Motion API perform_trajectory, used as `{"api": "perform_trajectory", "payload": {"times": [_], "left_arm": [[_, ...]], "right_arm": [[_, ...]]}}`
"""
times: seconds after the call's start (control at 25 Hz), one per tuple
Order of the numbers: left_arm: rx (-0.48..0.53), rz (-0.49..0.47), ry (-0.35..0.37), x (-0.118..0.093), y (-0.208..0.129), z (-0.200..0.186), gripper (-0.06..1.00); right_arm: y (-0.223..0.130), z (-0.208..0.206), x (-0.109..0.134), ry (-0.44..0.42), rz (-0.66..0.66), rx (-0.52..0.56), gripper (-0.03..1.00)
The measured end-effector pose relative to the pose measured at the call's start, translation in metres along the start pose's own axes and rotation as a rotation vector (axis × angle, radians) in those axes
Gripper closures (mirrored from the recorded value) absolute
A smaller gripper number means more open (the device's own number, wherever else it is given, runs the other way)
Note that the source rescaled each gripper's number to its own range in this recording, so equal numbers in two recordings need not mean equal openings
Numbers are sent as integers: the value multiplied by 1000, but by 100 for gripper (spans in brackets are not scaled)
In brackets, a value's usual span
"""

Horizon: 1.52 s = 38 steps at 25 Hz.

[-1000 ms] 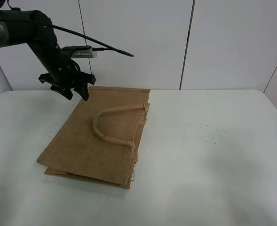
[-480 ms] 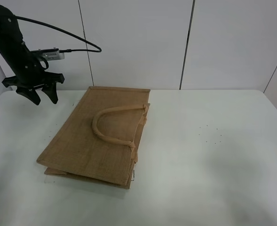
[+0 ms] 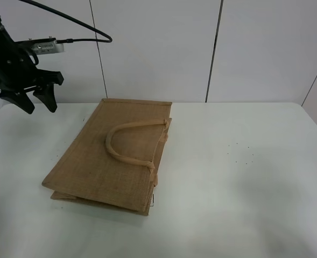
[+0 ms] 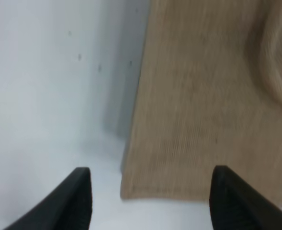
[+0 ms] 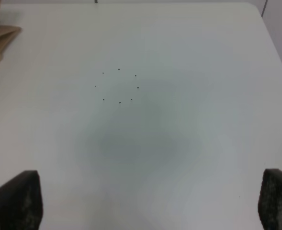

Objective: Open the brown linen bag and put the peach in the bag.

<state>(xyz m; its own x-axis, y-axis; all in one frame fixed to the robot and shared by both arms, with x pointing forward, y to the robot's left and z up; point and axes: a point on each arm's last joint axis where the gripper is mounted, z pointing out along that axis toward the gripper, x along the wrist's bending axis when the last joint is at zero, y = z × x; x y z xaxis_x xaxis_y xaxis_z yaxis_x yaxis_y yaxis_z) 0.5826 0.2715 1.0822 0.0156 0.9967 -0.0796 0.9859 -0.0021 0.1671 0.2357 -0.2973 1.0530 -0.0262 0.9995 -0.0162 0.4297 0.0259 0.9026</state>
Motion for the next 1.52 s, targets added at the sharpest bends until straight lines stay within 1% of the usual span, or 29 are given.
{"api": "perform_trajectory", "payload": {"times": [0.12,0.24,0.48,0.68,0.8,0.84,0.92,1.04,1.16,1.24,1.32,1.36,1.48,1.52], "left_arm": [[7,10,1,2,-37,-13,14],[10,12,3,4,-83,-22,14],[36,20,33,13,-175,-15,14],[-14,24,36,19,-236,0,14],[-91,27,32,21,-264,5,14],[-120,28,31,22,-271,6,14],[-208,33,27,22,-283,6,14],[-332,40,20,23,-296,-2,14],[-417,45,15,23,-305,-8,14],[-446,47,15,23,-309,-9,14],[-452,48,24,24,-310,-10,14],[-452,49,25,24,-310,-10,12],[-450,49,27,24,-310,-9,0],[-449,49,27,24,-310,-9,-2]], "right_arm": [[0,0,0,0,0,0,-3],[0,0,0,0,0,0,-3],[0,0,0,0,0,0,-3],[0,0,0,0,0,0,-3],[0,0,0,0,0,0,-3],[0,0,0,0,0,0,-3],[0,0,0,0,0,0,-3],[0,0,0,0,0,0,-3],[0,0,0,0,0,0,-3],[0,0,0,0,0,0,-3],[0,0,0,0,0,0,-3],[0,0,0,0,0,0,-3],[0,0,0,0,0,0,-3],[0,0,0,0,0,0,-3]]}}
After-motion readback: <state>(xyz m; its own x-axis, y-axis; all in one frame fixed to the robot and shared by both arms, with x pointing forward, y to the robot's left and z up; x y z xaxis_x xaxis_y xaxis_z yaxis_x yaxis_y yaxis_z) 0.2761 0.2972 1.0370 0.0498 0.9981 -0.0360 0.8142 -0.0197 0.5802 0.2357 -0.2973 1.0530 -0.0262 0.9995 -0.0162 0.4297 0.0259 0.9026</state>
